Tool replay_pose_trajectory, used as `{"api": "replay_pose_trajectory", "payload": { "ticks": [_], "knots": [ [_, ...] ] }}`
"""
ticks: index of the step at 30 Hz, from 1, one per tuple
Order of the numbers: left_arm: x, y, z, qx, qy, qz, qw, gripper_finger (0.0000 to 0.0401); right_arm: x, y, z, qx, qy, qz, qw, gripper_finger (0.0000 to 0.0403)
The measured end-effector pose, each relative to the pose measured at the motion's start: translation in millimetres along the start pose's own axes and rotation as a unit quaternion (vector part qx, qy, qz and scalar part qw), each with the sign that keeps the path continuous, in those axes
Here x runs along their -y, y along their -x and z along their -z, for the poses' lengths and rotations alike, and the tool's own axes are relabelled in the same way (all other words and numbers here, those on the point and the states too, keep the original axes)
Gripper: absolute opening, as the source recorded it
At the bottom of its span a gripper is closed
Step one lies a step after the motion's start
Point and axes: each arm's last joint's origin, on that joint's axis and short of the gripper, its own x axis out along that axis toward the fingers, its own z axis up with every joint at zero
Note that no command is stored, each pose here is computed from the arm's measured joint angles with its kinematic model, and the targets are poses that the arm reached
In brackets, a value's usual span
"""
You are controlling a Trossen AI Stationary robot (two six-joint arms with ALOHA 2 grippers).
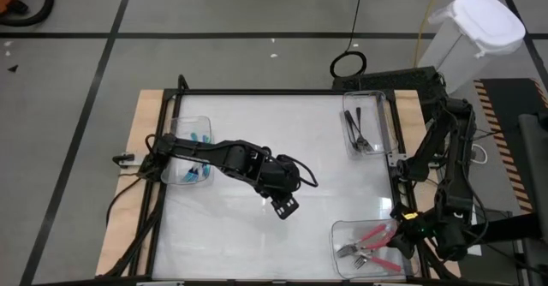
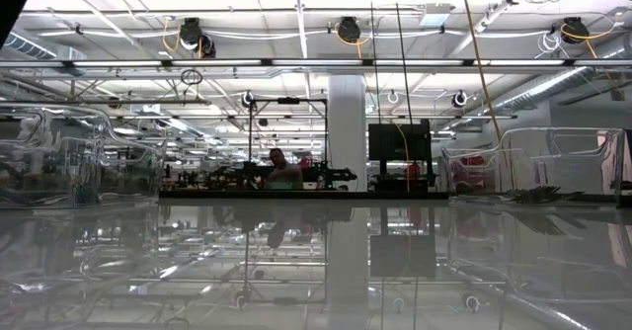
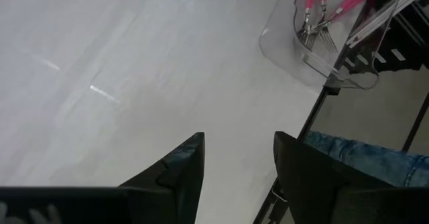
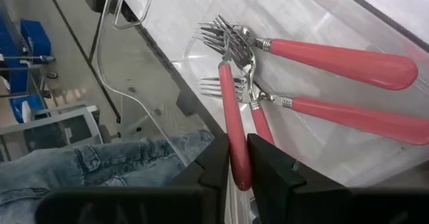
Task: Sort silverware by color (type)
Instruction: Put the pink fork into the bottom right transparent bin, then return to Home Position
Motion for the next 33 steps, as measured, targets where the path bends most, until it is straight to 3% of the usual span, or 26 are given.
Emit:
{"api": "replay_pose_trajectory", "payload": {
  "ticks": [8,20,33],
  "knots": [
    [0,0,1,0.0,0.003,0.0,1.0,0.0179,4,0,-2,0.011,0.007,0.02,1.0,0.0051],
    [2,0,2,-0.002,0.008,0.001,1.0,0.0179,11,0,-6,0.013,0.024,0.066,0.997,0.0125],
    [2,0,2,-0.002,0.008,0.001,1.0,0.0179,14,1,-7,-0.001,0.049,0.095,0.994,0.0152]
  ]
}}
